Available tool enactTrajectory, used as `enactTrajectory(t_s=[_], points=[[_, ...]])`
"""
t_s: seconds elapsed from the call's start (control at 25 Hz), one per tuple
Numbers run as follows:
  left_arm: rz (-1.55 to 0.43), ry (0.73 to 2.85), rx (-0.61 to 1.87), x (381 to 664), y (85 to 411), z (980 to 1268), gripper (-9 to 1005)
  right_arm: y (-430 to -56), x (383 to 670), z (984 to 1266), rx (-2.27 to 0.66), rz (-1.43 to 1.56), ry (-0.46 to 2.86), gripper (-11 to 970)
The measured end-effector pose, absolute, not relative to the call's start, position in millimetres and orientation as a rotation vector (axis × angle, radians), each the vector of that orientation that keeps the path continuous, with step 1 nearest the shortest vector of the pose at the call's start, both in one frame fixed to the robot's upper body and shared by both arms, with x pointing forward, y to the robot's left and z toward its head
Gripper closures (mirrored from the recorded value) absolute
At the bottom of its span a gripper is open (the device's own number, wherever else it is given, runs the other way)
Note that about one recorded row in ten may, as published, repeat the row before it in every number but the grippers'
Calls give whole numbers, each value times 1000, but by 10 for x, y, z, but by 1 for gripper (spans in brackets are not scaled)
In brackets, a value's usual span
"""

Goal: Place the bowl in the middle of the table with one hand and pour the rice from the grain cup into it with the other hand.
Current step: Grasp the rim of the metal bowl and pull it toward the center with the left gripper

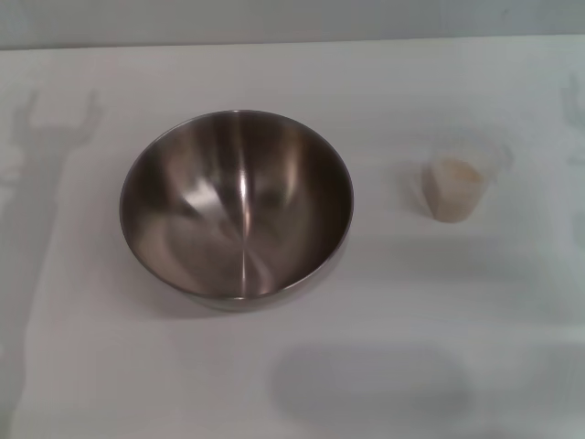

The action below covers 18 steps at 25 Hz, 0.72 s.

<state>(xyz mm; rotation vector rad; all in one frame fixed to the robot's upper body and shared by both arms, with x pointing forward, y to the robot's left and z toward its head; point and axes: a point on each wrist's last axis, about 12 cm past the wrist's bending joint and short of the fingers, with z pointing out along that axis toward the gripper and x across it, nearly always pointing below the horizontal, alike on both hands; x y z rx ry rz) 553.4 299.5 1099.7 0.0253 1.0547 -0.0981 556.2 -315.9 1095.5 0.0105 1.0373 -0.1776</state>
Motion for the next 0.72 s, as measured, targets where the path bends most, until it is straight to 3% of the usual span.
enactTrajectory(t_s=[0.72], points=[[-118, 1065, 30, 5554, 2975, 10996, 127, -3147, 5560, 10974, 11, -174, 1021, 370]])
